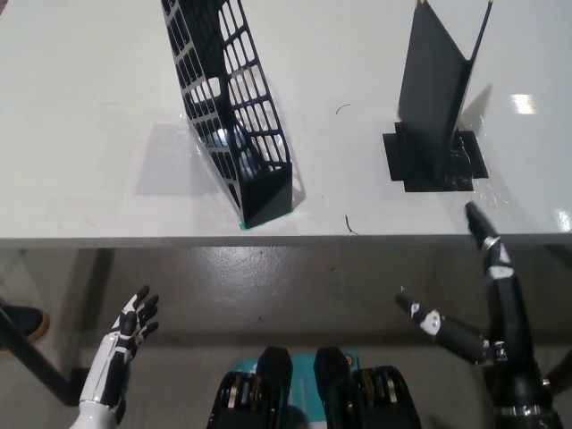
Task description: A notebook is kept standing on the table on the right hand side and a black shelf is kept on the left hand side and the robot uses its right hand to grab the notebook and places it in the shelf
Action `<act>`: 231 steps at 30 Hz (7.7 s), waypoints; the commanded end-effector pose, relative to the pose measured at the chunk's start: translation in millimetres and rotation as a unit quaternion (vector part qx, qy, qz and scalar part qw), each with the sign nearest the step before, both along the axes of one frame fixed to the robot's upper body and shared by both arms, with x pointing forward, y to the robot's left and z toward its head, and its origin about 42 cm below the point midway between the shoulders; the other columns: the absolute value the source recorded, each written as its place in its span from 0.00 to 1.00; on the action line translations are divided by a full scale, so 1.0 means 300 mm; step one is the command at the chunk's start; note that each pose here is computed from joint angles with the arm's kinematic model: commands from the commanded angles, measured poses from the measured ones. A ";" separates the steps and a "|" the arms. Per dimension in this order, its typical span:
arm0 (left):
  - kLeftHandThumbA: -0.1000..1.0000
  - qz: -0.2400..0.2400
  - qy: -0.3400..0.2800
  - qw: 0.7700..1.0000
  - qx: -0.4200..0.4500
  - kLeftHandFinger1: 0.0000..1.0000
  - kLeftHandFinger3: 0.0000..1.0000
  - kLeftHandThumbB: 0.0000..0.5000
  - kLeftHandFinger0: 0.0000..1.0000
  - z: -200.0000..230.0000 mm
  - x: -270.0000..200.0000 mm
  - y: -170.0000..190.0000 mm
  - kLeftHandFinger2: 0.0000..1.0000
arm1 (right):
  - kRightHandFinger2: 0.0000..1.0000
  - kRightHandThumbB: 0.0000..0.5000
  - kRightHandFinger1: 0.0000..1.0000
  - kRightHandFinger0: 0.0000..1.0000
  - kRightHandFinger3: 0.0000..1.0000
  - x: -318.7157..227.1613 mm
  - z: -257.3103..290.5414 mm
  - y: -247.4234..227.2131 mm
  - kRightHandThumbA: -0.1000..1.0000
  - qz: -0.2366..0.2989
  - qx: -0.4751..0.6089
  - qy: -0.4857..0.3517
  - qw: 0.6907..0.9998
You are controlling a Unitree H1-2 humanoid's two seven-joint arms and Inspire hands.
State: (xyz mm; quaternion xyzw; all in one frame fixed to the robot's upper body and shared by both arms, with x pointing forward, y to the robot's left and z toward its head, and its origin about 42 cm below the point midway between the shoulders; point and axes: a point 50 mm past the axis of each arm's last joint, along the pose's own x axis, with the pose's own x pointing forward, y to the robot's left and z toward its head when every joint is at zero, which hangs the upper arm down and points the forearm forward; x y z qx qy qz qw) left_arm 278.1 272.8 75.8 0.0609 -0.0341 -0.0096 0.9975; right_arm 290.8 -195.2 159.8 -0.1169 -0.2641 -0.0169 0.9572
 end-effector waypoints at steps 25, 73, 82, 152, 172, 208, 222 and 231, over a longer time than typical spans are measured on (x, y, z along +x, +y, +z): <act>1.00 -0.005 -0.032 0.999 -0.013 1.00 1.00 0.30 1.00 0.004 -0.010 0.015 1.00 | 1.00 0.91 1.00 1.00 1.00 0.463 0.203 -0.079 1.00 -0.079 0.122 -0.006 0.989; 1.00 0.007 -0.026 0.999 -0.022 1.00 1.00 0.28 1.00 -0.031 -0.052 0.036 1.00 | 0.61 0.25 0.19 0.00 0.67 0.948 0.407 0.111 0.00 -0.118 0.331 0.156 0.923; 1.00 0.000 -0.021 1.000 -0.021 1.00 1.00 0.23 1.00 -0.034 -0.057 0.039 1.00 | 0.53 0.25 0.14 0.00 0.58 0.920 0.508 0.116 0.00 -0.131 0.196 0.023 0.971; 1.00 -0.030 -0.017 0.999 0.002 1.00 1.00 0.40 1.00 -0.024 -0.025 0.033 1.00 | 0.69 0.22 0.20 0.00 0.81 0.680 0.954 0.716 0.00 0.009 0.009 -0.158 0.987; 1.00 -0.037 -0.013 0.999 0.004 1.00 1.00 0.39 1.00 -0.028 -0.023 0.023 1.00 | 0.63 0.22 0.20 0.00 0.75 0.717 0.905 0.691 0.00 -0.014 0.026 -0.146 0.989; 1.00 -0.044 -0.012 0.999 0.011 1.00 1.00 0.40 1.00 -0.003 0.003 0.003 1.00 | 0.76 0.49 0.38 0.18 0.77 0.757 0.748 0.866 0.36 0.025 0.041 -0.035 0.998; 1.00 -0.042 -0.015 0.999 0.017 1.00 1.00 0.43 1.00 0.008 0.002 0.012 1.00 | 1.00 0.93 1.00 1.00 1.00 0.754 0.758 0.863 1.00 0.053 -0.020 -0.063 0.996; 1.00 -0.041 -0.015 0.999 0.014 1.00 1.00 0.41 1.00 0.012 0.003 0.015 1.00 | 1.00 0.86 1.00 1.00 1.00 0.763 0.832 0.780 1.00 0.045 -0.008 -0.116 0.992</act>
